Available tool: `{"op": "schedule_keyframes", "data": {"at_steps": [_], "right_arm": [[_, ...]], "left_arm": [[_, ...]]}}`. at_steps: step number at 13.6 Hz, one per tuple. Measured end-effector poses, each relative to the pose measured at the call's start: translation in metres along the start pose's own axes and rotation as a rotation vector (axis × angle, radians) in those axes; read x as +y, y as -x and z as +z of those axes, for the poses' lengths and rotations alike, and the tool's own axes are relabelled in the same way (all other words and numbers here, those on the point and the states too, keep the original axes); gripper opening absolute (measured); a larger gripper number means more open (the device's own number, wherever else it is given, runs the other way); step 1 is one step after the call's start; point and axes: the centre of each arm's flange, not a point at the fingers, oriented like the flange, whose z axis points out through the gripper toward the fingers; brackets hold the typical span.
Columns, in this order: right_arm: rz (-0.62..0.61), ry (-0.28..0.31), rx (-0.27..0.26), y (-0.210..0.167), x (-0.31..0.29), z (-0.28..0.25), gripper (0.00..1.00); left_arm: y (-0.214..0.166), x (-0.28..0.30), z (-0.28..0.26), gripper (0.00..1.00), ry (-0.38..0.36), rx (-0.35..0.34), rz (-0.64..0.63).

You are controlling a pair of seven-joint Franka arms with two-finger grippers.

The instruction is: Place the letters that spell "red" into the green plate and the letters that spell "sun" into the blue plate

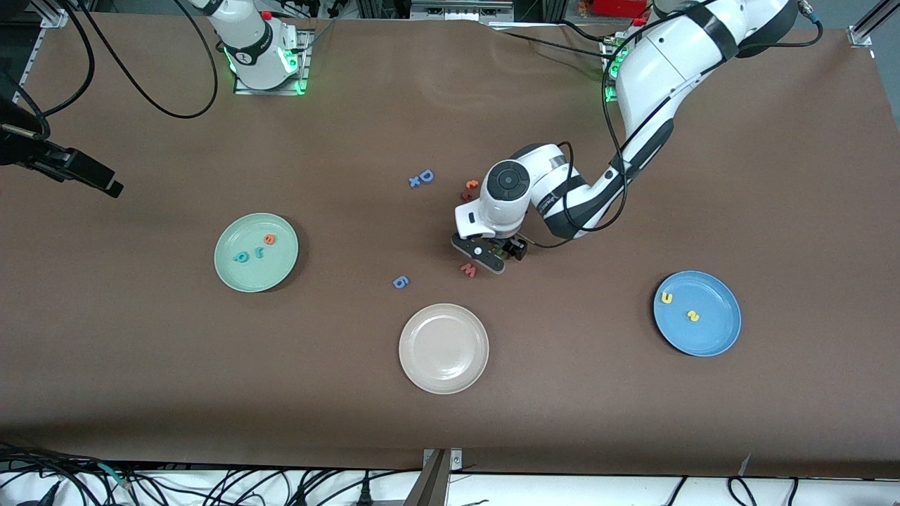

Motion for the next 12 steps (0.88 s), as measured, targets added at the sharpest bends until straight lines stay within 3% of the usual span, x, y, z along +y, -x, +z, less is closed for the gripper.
{"op": "schedule_keyframes", "data": {"at_steps": [9,11,12], "right_arm": [[0.052,0.0,0.015,-0.008,0.028,-0.004,1.0],[0.051,-0.001,0.017,-0.007,0.028,-0.006,1.0],[0.051,-0.001,0.019,-0.007,0.028,-0.006,1.0]], "left_arm": [[0.007,0.002,0.013,0.99,-0.014,-0.007,-0.001],[0.006,0.0,0.014,0.97,-0.009,0.005,-0.01],[0.006,0.0,0.015,0.89,-0.009,0.006,-0.016]]}}
